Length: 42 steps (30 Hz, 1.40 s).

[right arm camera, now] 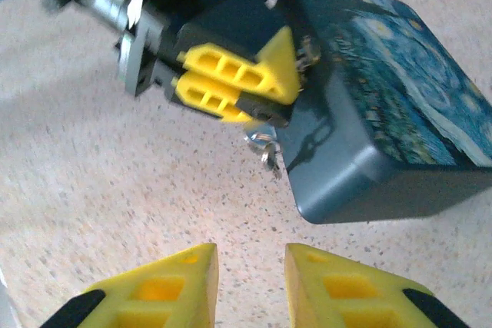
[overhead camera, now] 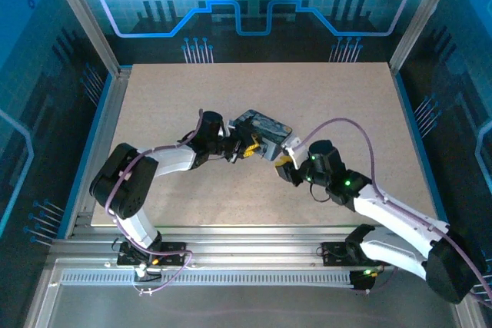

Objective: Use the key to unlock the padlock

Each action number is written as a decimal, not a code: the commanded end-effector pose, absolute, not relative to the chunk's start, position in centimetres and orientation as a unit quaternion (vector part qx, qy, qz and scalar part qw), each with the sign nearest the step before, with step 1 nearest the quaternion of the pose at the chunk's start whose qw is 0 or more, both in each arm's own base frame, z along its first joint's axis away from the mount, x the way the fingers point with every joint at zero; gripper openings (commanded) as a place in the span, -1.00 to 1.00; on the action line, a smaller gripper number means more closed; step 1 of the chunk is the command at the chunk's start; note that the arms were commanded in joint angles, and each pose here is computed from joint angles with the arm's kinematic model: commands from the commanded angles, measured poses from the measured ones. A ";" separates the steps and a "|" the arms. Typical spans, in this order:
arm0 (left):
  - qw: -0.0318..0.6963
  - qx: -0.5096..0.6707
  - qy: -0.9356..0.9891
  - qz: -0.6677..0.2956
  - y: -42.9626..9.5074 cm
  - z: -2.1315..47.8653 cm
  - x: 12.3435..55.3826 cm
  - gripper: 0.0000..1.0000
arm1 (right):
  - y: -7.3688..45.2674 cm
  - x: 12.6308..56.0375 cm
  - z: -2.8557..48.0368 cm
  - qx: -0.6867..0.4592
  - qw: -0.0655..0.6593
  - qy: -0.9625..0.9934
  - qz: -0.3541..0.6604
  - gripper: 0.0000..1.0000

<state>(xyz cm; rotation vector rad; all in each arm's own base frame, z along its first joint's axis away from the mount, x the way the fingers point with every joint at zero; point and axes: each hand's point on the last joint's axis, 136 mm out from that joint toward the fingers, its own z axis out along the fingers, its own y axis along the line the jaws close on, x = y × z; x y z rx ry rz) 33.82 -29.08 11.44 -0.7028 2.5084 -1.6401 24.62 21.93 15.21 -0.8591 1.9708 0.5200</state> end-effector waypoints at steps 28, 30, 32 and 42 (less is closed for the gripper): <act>0.025 -0.192 0.818 -0.541 -30.5 15.2 32.5 -1.00 | 26.8 28.7 15.0 -0.534 0.515 0.668 0.054 -0.38; 0.024 -0.191 0.818 -0.543 -30.6 15.3 32.5 -1.00 | 27.0 28.8 15.0 -0.531 0.520 0.667 0.055 -0.38; 0.022 -0.189 0.818 -0.543 -30.8 15.3 32.4 -1.00 | 27.0 29.3 15.4 -0.520 0.530 0.668 0.051 -0.40; 0.022 -0.184 0.818 -0.545 -31.3 15.5 32.2 -1.00 | 27.1 30.7 15.2 -0.496 0.529 0.687 0.040 -0.65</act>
